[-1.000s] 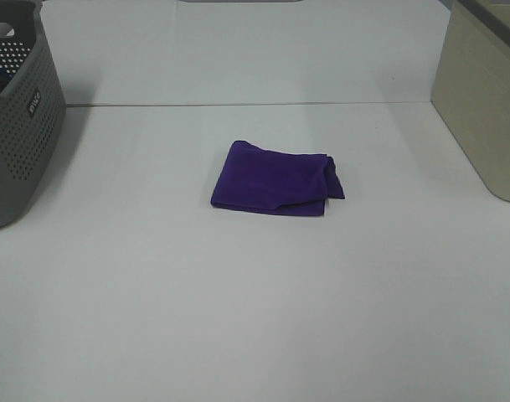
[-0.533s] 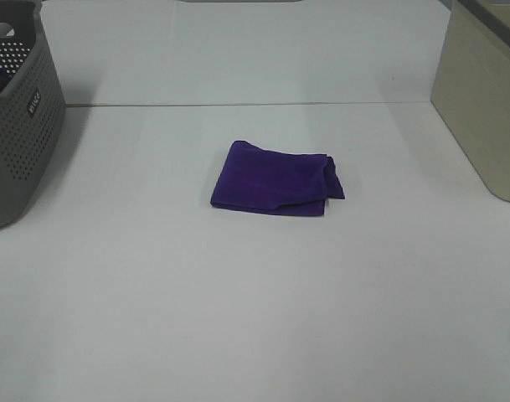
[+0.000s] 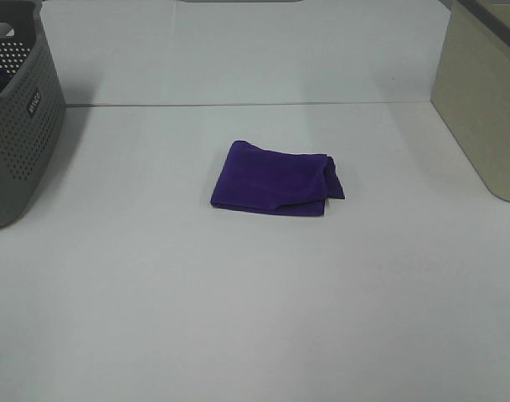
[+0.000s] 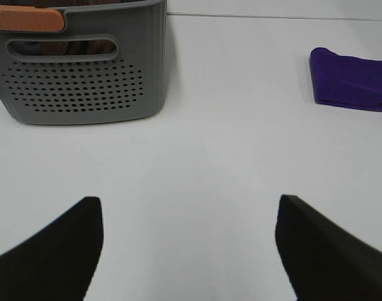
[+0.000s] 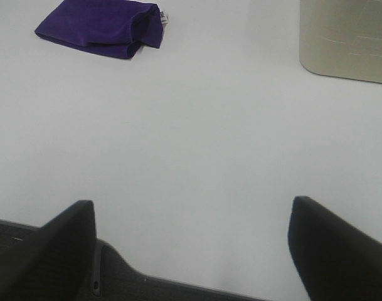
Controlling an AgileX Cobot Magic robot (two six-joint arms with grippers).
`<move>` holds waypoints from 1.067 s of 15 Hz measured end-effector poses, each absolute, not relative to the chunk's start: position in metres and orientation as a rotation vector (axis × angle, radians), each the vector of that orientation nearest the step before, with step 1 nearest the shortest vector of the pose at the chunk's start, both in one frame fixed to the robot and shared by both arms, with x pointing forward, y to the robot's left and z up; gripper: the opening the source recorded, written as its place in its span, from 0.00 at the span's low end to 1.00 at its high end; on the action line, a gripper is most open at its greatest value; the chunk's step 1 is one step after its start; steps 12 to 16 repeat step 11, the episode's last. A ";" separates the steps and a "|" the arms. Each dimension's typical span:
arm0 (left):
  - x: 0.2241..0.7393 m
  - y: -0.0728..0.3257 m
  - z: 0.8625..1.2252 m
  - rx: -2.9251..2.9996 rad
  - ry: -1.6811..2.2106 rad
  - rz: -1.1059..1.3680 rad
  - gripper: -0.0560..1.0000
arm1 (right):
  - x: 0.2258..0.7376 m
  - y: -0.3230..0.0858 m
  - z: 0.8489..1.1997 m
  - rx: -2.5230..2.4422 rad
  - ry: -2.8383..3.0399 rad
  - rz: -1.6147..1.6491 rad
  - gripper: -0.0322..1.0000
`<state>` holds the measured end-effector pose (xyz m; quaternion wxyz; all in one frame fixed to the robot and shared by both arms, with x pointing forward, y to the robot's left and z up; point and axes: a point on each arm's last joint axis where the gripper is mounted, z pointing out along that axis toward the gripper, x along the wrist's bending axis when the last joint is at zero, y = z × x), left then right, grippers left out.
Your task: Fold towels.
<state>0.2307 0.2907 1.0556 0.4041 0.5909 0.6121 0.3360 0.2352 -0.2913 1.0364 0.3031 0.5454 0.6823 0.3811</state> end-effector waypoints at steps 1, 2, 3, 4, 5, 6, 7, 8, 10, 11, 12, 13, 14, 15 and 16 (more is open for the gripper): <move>0.231 0.291 1.056 1.491 1.546 0.848 0.72 | 0.235 -0.291 1.036 1.445 1.808 1.010 0.83; 0.231 0.291 1.056 1.491 1.546 0.848 0.72 | 0.235 -0.291 1.036 1.445 1.808 1.010 0.83; 0.231 0.291 1.056 1.491 1.546 0.848 0.72 | 0.235 -0.291 1.036 1.445 1.808 1.010 0.83; 0.231 0.291 1.056 1.491 1.546 0.848 0.72 | 0.235 -0.291 1.036 1.445 1.808 1.010 0.83; 0.231 0.291 1.056 1.491 1.546 0.848 0.72 | 0.235 -0.291 1.036 1.445 1.808 1.010 0.83; 0.231 0.291 1.056 1.491 1.546 0.848 0.72 | 0.235 -0.291 1.036 1.445 1.808 1.010 0.83; 0.231 0.291 1.056 1.491 1.546 0.848 0.72 | 0.235 -0.291 1.036 1.445 1.808 1.010 0.83; 0.231 0.291 1.056 1.491 1.546 0.848 0.72 | 0.235 -0.291 1.036 1.445 1.808 1.010 0.83; 0.231 0.291 1.056 1.491 1.546 0.848 0.72 | 0.235 -0.291 1.036 1.445 1.808 1.010 0.83; 0.231 0.291 1.056 1.491 1.546 0.848 0.72 | 0.235 -0.291 1.036 1.445 1.808 1.010 0.83; 0.231 0.291 1.056 1.491 1.546 0.848 0.72 | 0.235 -0.291 1.036 1.445 1.808 1.010 0.83; 0.231 0.291 1.056 1.491 1.546 0.848 0.72 | 0.235 -0.291 1.036 1.445 1.808 1.010 0.83; 0.231 0.291 1.056 1.491 1.546 0.848 0.72 | 0.235 -0.291 1.036 1.445 1.808 1.010 0.83; 0.231 0.291 1.056 1.491 1.546 0.848 0.72 | 0.235 -0.291 1.036 1.445 1.808 1.010 0.83; 0.231 0.291 1.056 1.491 1.546 0.848 0.72 | 0.235 -0.291 1.036 1.445 1.808 1.010 0.83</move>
